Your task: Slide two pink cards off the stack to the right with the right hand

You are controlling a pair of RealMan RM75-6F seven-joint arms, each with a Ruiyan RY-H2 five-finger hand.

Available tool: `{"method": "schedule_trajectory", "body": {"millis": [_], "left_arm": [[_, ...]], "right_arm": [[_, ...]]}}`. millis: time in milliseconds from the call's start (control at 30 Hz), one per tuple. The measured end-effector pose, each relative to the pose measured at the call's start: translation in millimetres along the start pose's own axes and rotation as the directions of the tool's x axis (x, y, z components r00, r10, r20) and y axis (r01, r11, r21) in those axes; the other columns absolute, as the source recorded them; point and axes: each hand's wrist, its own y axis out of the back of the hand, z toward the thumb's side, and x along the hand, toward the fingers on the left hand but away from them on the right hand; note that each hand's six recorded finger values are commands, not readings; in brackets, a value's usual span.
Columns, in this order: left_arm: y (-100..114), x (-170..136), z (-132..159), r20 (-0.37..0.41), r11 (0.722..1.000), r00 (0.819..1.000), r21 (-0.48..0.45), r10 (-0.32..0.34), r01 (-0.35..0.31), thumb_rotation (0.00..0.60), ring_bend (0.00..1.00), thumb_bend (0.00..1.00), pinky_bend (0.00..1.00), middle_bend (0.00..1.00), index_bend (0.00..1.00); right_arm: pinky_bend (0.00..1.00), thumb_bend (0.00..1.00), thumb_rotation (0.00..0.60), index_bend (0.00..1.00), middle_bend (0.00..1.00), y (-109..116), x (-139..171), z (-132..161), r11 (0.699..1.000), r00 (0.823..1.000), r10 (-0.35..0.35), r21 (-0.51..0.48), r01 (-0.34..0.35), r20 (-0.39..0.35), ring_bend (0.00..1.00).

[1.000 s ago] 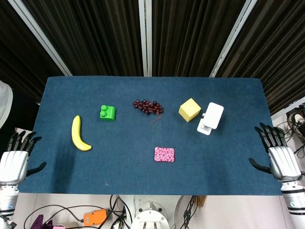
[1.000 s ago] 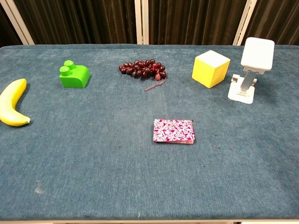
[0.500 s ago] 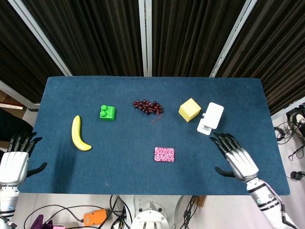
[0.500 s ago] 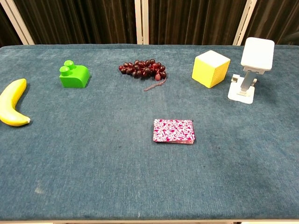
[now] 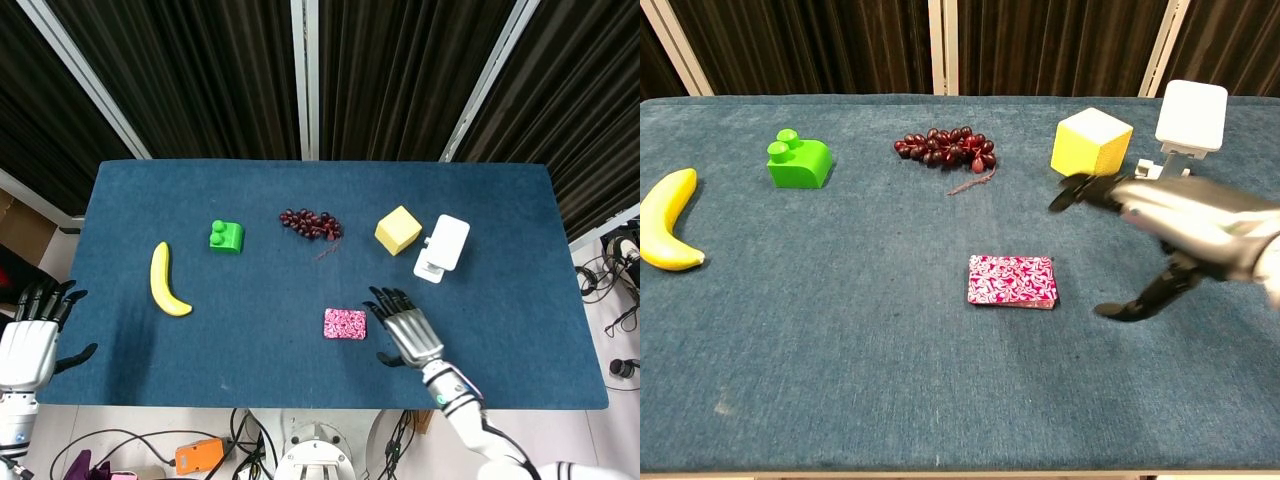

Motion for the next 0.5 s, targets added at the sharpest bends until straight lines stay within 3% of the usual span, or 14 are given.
{"method": "schedule_trajectory", "body": {"millis": [133,500], "left_arm": [[-1.8,0.5,-2.2,-0.002,1.0,1.0,0.001,-0.006,0.006,0.6,0.02,0.07,0.0,0.12,0.21],[-5.9,1.5,-5.9,-0.005,1.0,1.0,-0.001,-0.016,0.016,0.6,0.02,0.07,0.0,0.12,0.21]], "right_arm": [[0.11,0.42,0.6,0.24,0.05,-13.3,-18.0,13.0,1.0,0.999,0.03,0.003,-0.03,0.012,0.01],[0.11,0.46,0.6,0.26,0.05,-17.9,-40.6,24.1,0.999,0.998,0.047,0.017,-0.048,0.048,0.01]]}}
